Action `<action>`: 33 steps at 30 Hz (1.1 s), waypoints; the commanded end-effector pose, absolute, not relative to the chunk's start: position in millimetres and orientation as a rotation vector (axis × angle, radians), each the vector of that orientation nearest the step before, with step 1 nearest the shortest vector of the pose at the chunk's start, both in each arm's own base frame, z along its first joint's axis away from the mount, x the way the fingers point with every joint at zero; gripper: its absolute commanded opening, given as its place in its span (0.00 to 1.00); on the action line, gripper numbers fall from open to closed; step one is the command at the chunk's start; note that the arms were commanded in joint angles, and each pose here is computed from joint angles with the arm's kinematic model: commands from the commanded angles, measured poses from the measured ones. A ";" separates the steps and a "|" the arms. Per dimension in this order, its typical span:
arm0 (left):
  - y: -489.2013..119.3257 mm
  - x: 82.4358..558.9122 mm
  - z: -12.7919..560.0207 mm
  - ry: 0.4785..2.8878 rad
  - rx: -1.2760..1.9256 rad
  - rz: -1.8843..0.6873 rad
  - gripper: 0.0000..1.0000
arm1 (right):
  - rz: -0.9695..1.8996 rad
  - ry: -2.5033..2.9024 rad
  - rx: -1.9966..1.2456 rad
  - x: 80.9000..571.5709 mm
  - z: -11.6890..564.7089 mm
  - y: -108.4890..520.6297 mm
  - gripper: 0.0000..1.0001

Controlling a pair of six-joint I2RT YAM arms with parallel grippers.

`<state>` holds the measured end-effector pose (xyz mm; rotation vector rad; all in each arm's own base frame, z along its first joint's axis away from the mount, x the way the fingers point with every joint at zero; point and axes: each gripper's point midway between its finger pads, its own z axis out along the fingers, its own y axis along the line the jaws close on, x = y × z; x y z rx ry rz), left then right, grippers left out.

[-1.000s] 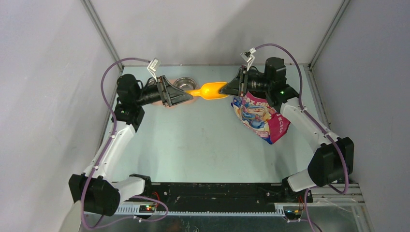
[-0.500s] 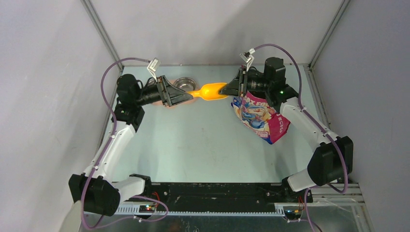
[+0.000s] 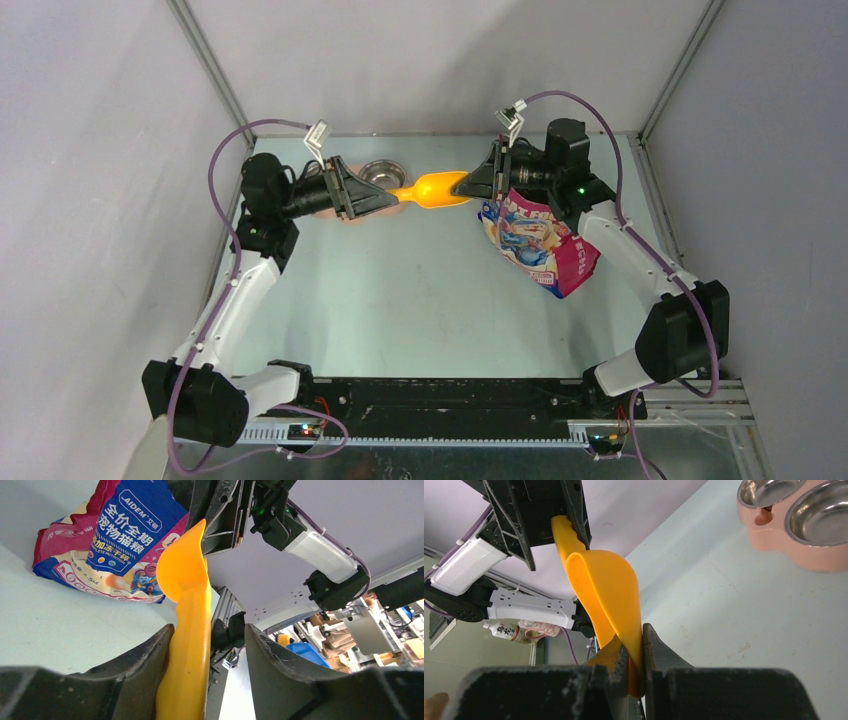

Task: Serve the pet food
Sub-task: Adjust the spatula.

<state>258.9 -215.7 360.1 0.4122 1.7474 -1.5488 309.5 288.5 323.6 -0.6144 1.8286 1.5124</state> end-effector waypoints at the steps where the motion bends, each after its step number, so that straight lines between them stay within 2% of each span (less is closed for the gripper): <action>1: -216.0 248.7 383.8 1.661 0.494 -1.532 0.53 | 1.488 1.786 -0.616 317.9 331.5 290.3 0.00; 6: -215.7 249.2 383.6 1.660 0.492 -1.530 0.34 | 1.489 1.788 -0.617 318.1 330.9 289.7 0.00; 11: -215.7 250.8 381.8 1.664 0.489 -1.526 0.22 | 1.490 1.786 -0.619 318.0 331.0 289.8 0.00; 15: -215.4 252.4 379.4 1.669 0.486 -1.515 0.01 | 1.492 1.781 -0.619 317.8 332.7 289.2 0.00; 17: -215.7 252.0 378.9 1.669 0.490 -1.516 0.00 | 1.495 1.778 -0.622 317.4 333.3 289.5 0.00; 20: -215.9 250.5 379.3 1.660 0.502 -1.518 0.00 | 1.501 1.768 -0.634 316.5 337.2 288.5 0.13; 23: -215.6 251.1 379.5 1.644 0.500 -1.516 0.00 | 1.500 1.749 -0.644 315.9 346.2 282.9 0.18; 29: -212.9 260.2 364.3 1.671 0.485 -1.441 0.00 | 1.453 1.676 -0.648 315.8 377.0 253.9 0.42; 33: -212.5 260.5 361.0 1.669 0.509 -1.428 0.00 | 1.414 1.619 -0.659 309.4 397.1 231.6 0.51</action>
